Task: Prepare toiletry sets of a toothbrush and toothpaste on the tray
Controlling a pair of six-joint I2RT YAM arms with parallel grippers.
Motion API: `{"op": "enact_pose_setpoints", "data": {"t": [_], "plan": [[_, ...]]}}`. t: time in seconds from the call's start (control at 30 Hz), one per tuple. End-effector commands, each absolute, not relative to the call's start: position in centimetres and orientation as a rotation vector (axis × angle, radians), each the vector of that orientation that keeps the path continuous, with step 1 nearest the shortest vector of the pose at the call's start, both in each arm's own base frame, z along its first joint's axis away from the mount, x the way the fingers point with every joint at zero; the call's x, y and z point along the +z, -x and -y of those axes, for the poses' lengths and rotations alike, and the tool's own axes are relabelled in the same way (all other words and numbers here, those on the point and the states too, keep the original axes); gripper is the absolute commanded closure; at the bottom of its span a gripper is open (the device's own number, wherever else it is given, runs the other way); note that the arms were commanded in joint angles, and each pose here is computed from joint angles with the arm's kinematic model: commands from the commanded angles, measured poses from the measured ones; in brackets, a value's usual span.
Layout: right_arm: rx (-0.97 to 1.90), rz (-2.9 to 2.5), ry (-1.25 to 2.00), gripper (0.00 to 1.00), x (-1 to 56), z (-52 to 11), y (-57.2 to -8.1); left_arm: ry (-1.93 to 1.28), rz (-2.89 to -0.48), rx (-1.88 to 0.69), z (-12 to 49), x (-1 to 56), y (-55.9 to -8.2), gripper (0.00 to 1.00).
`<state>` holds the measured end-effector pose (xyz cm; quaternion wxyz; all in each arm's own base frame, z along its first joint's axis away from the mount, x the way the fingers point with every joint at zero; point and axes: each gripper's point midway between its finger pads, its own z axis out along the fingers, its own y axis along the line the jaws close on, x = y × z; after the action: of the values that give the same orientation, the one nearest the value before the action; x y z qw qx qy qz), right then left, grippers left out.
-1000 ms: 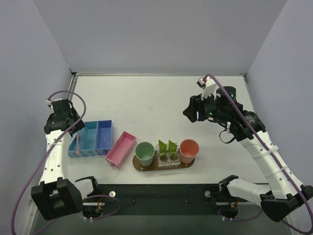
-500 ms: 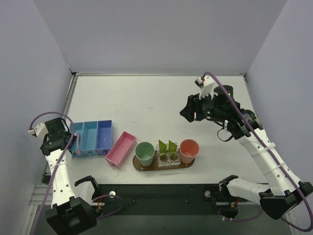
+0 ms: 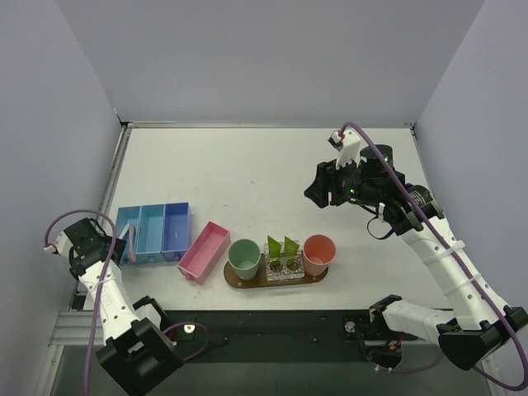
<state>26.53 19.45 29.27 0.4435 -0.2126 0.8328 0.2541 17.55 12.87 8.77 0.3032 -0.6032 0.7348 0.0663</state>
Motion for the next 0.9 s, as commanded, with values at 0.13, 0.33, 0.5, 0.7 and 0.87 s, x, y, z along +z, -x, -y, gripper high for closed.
{"op": "enact_pose_setpoints", "data": {"t": [0.13,0.33,0.5,0.7,0.87], "plan": [[0.635,-2.052,0.539,0.52,29.7,-19.6,-26.6,1.560,-1.792,0.054,-14.3,10.5,-19.6,0.32],[0.636,-2.052,0.549,0.52,29.6,-19.7,-26.7,1.590,-1.766,0.022,-14.8,9.9,-19.7,0.32],[0.634,-2.052,0.549,0.52,29.5,-19.6,-26.5,1.615,-1.725,0.000,-15.4,9.9,-19.5,0.34],[0.636,-2.052,0.555,0.52,29.4,-19.6,-26.3,1.612,-1.718,-0.037,-15.3,9.6,-19.9,0.37],[0.639,-2.049,0.554,0.52,29.5,-19.6,-26.2,1.617,-1.716,-0.052,-15.2,9.4,-19.7,0.42]]}}
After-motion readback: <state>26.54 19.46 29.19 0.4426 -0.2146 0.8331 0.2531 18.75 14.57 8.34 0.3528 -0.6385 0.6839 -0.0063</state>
